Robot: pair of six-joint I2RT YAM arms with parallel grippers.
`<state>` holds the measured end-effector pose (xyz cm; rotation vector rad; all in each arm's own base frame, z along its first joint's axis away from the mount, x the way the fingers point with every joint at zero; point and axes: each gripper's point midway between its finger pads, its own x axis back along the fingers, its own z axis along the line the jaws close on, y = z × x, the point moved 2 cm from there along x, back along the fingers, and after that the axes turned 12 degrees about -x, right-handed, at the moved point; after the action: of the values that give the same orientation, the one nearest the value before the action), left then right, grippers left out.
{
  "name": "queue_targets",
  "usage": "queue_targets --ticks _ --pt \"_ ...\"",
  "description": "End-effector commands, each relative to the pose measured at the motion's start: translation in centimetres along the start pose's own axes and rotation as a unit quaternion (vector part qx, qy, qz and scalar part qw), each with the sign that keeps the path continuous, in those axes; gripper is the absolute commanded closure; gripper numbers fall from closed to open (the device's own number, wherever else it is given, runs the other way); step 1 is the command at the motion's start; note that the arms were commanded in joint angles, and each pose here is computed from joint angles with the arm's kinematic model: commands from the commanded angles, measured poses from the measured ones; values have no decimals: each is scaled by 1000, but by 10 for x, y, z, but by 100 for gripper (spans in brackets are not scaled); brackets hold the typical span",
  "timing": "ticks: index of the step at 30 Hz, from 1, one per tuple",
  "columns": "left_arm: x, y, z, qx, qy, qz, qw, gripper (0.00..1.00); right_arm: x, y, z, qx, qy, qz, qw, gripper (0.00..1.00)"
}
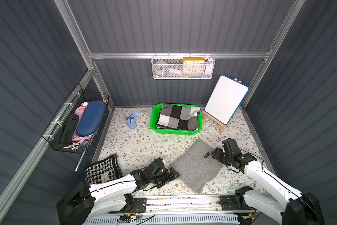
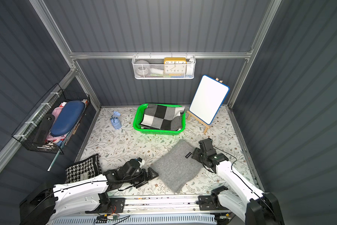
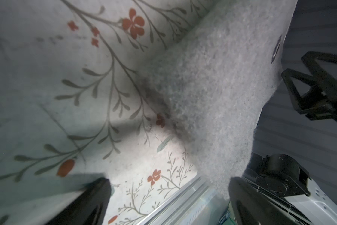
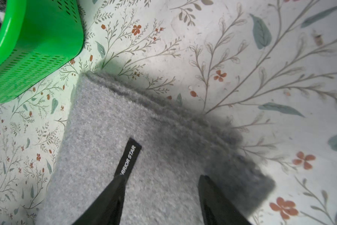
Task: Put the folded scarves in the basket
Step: Move the scarf to the center of the board.
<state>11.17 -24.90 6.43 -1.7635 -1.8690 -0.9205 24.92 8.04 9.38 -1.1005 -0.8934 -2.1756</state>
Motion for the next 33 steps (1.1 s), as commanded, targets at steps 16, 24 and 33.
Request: queue_targets --ticks 16,24,33 --pt "-40 96 -23 -11 20 -54 998 8 -34 -82 -30 -44 -13 137 989 40" --pt "-13 162 -4 -59 105 -104 987 1 3 -122 -27 -34 24 96 994 39" --pt "5 144 11 -45 133 -102 985 1 40 -72 -32 21 20 -34 999 30"
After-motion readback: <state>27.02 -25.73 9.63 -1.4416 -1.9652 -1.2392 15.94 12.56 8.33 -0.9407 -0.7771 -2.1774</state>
